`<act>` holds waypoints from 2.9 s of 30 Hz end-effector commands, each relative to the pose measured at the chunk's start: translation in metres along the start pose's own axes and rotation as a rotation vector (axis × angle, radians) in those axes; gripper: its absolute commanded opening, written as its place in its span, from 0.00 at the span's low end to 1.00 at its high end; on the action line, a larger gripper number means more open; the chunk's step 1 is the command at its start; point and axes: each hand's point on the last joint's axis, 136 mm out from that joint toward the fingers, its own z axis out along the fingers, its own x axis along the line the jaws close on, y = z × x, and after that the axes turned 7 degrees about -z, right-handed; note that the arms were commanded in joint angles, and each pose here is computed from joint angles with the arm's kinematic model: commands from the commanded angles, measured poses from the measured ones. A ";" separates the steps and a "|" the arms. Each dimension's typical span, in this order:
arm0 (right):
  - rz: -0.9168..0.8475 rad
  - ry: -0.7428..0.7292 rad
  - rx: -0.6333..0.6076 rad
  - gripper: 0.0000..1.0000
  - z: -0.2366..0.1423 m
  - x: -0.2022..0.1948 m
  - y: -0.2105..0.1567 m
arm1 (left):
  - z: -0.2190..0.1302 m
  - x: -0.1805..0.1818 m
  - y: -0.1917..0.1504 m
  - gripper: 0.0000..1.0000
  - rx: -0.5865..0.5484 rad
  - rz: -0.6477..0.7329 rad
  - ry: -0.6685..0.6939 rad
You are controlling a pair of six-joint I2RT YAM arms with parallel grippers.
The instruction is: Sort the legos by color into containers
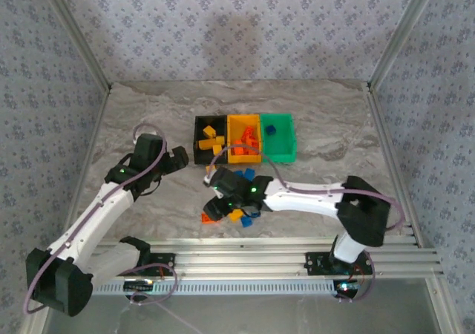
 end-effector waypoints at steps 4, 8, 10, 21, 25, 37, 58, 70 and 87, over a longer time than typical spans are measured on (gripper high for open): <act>-0.172 0.051 0.106 0.75 0.025 0.017 0.001 | -0.009 -0.008 0.003 1.00 0.027 -0.028 -0.056; -0.207 0.081 0.158 0.75 0.039 0.021 -0.009 | -0.007 -0.004 0.004 1.00 0.038 -0.051 -0.059; -0.230 0.098 0.179 0.76 0.043 0.028 -0.014 | -0.006 -0.002 0.004 1.00 0.041 -0.060 -0.060; -0.309 -0.010 0.282 0.72 0.055 0.028 -0.044 | -0.005 0.000 0.006 1.00 0.040 -0.089 -0.076; -0.307 -0.090 0.306 0.66 0.058 0.017 -0.053 | -0.006 -0.002 0.006 1.00 0.042 -0.098 -0.088; -0.245 -0.119 0.183 0.26 0.050 0.008 -0.039 | -0.008 -0.009 0.001 1.00 0.056 -0.108 -0.138; 0.429 -0.342 -0.249 0.21 -0.070 -0.172 0.059 | 0.002 -0.027 -0.043 1.00 0.097 -0.016 -0.211; 0.645 -0.471 -0.079 0.24 -0.026 -0.269 0.078 | 0.013 -0.041 -0.089 0.99 0.185 0.126 -0.234; 0.660 -0.420 -0.318 0.69 -0.070 -0.256 0.117 | 0.016 -0.084 -0.139 0.99 0.280 0.346 -0.353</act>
